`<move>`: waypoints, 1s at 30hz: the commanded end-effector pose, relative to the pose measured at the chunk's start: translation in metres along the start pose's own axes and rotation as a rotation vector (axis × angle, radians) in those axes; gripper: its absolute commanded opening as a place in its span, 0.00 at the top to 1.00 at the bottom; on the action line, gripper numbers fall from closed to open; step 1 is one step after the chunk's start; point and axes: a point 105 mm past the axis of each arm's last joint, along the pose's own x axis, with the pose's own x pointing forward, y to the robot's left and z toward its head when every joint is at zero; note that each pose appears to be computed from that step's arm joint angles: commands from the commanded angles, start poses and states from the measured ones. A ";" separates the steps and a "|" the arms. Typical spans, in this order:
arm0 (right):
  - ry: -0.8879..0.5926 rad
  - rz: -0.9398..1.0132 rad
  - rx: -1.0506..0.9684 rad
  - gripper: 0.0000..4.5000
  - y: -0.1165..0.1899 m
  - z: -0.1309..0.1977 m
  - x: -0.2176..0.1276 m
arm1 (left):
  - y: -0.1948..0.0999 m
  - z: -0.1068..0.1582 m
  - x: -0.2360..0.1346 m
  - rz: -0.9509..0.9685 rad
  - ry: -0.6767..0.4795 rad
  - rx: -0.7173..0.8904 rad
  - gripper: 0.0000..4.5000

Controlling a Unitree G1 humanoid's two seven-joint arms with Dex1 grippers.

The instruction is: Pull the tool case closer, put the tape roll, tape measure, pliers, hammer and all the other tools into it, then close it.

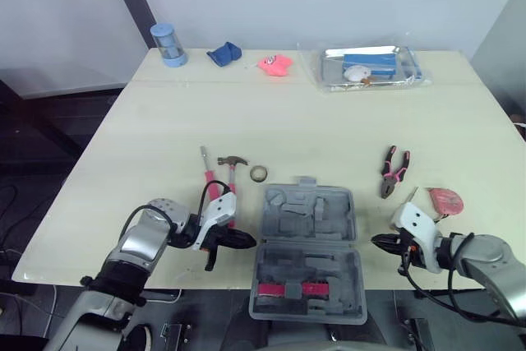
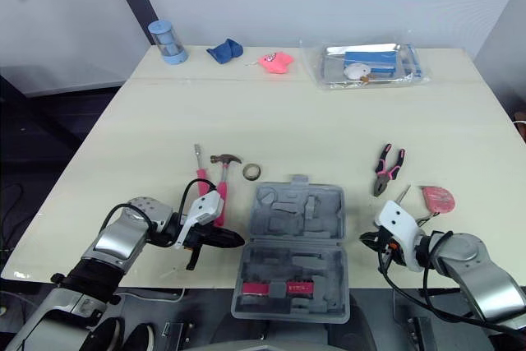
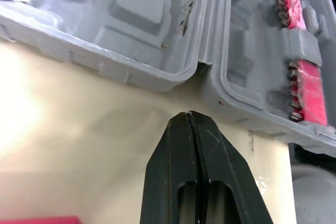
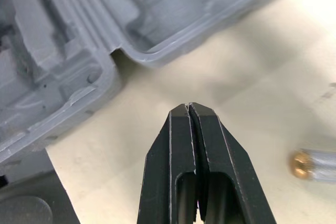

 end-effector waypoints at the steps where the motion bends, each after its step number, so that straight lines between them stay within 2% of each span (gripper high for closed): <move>1: -0.156 -0.106 -0.043 0.99 -0.012 0.014 -0.024 | -0.003 0.031 -0.026 0.091 -0.173 0.032 1.00; 3: -0.194 -0.164 -0.047 0.99 -0.017 0.008 -0.038 | -0.006 0.038 -0.040 0.152 -0.252 0.022 1.00; 5: -0.243 -0.199 -0.019 0.99 -0.020 0.005 -0.051 | -0.007 0.036 -0.052 0.220 -0.283 0.008 1.00; 11: -0.328 -0.372 0.060 0.99 -0.039 -0.019 -0.095 | -0.008 0.006 -0.102 0.519 -0.344 -0.075 1.00; 12: -0.334 -0.398 0.073 1.00 -0.041 -0.025 -0.101 | -0.008 0.000 -0.110 0.571 -0.352 -0.092 0.94; 14: -0.335 -0.437 0.094 0.88 -0.043 -0.035 -0.112 | -0.009 -0.011 -0.124 0.652 -0.359 -0.119 0.83; 15: -0.336 -0.465 0.112 0.82 -0.044 -0.043 -0.119 | -0.010 -0.020 -0.132 0.699 -0.359 -0.140 0.72; 16: -0.335 -0.485 0.125 0.68 -0.044 -0.049 -0.125 | -0.011 -0.027 -0.138 0.734 -0.355 -0.156 0.58; 17: -0.338 -0.507 0.143 0.60 -0.045 -0.055 -0.132 | -0.013 -0.034 -0.144 0.768 -0.357 -0.178 0.50; 21: -0.345 -0.557 0.185 0.13 -0.045 -0.069 -0.148 | -0.017 -0.048 -0.158 0.842 -0.360 -0.208 0.04; 22: -0.343 -0.569 0.196 0.03 -0.044 -0.073 -0.152 | -0.017 -0.051 -0.162 0.858 -0.359 -0.211 0.00; 23: -0.340 -0.581 0.205 0.01 -0.044 -0.077 -0.155 | -0.017 -0.053 -0.165 0.871 -0.358 -0.214 0.00; 30: -0.326 -0.602 0.247 0.01 -0.037 -0.091 -0.165 | -0.020 -0.056 -0.169 0.888 -0.354 -0.217 0.00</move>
